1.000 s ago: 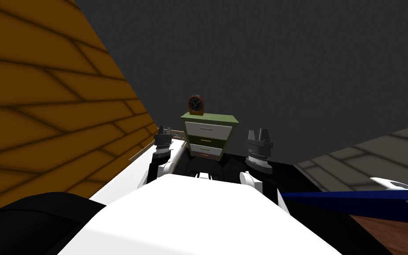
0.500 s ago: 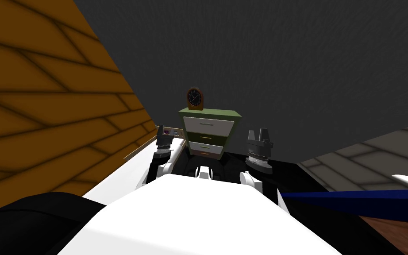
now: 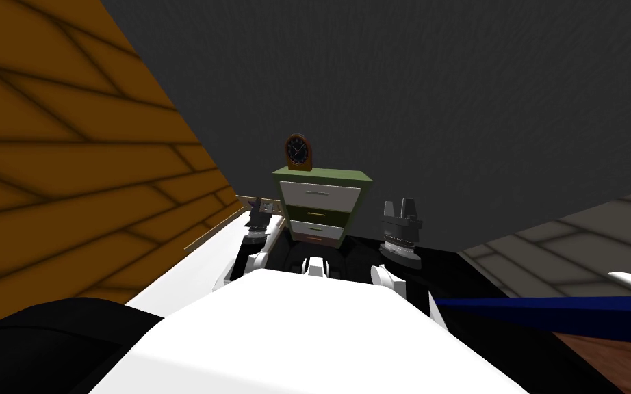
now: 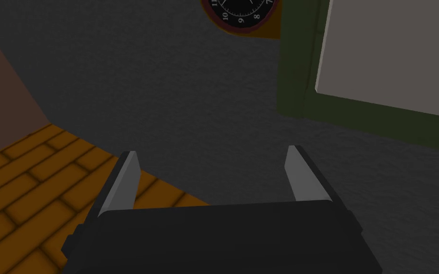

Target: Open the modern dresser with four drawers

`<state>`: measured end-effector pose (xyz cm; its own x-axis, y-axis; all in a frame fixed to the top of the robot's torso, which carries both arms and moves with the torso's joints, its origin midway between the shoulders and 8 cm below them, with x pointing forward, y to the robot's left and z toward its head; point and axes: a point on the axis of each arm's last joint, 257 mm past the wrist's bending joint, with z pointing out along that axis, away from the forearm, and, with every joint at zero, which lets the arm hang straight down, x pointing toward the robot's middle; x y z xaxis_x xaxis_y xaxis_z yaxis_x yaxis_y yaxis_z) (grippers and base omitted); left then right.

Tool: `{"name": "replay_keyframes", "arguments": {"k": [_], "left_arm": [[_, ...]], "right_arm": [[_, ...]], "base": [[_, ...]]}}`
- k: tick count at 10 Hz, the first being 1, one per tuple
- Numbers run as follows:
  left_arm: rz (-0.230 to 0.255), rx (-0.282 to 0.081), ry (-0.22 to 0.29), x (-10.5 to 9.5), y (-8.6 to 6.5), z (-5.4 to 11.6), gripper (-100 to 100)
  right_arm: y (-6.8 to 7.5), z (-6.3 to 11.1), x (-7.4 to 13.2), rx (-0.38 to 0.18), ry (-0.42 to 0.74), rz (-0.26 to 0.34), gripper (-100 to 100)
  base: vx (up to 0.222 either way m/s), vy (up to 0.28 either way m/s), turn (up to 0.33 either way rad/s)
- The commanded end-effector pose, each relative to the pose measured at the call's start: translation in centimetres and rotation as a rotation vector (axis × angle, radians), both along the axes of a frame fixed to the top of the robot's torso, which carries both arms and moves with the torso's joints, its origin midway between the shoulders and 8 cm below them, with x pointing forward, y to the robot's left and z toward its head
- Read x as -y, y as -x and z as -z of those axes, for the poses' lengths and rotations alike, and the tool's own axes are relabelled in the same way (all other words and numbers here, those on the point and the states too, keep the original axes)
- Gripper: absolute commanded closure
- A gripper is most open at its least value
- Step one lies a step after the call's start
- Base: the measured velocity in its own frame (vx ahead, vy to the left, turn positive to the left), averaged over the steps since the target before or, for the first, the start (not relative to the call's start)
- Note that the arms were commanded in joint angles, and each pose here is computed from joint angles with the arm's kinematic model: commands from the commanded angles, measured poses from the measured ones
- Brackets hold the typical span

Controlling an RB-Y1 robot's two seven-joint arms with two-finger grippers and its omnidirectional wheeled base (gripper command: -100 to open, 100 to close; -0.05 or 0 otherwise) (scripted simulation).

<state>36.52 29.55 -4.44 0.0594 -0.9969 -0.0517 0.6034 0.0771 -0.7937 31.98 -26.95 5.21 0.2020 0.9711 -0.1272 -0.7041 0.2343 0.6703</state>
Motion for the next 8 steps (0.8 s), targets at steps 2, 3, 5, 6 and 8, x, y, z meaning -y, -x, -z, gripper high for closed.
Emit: {"name": "replay_keyframes", "arguments": {"k": [2, 3, 5, 6, 8], "left_arm": [[0.002, -0.062, -0.017, -0.1, -1.2, 3.7, -100], [0.001, -0.069, -0.017, -0.1, -1.3, 4.0, -100], [-0.001, -0.104, -0.021, -0.2, -1.8, 6.2, -100], [-0.001, -0.117, -0.023, -0.2, -2.0, 7.1, -100], [-0.004, -0.159, -0.024, -0.4, -2.5, 9.6, -100]], "right_arm": [[0.0, 0.0, 0.0, 0.000, 0.000, 0.000, 0], [0.0, 0.0, 0.0, 0.000, 0.000, 0.000, 0], [0.0, 0.0, 0.0, 0.000, 0.000, 0.000, 0], [0.0, 0.0, 0.0, 0.000, 0.000, 0.000, 0], [0.0, 0.0, 0.0, 0.000, 0.000, 0.000, 0]], "base": [[0.055, -0.029, -0.022], [0.038, -0.018, -0.013], [0.036, -0.019, -0.024], [0.044, -0.024, -0.035], [0.060, -0.027, -0.026]]}}
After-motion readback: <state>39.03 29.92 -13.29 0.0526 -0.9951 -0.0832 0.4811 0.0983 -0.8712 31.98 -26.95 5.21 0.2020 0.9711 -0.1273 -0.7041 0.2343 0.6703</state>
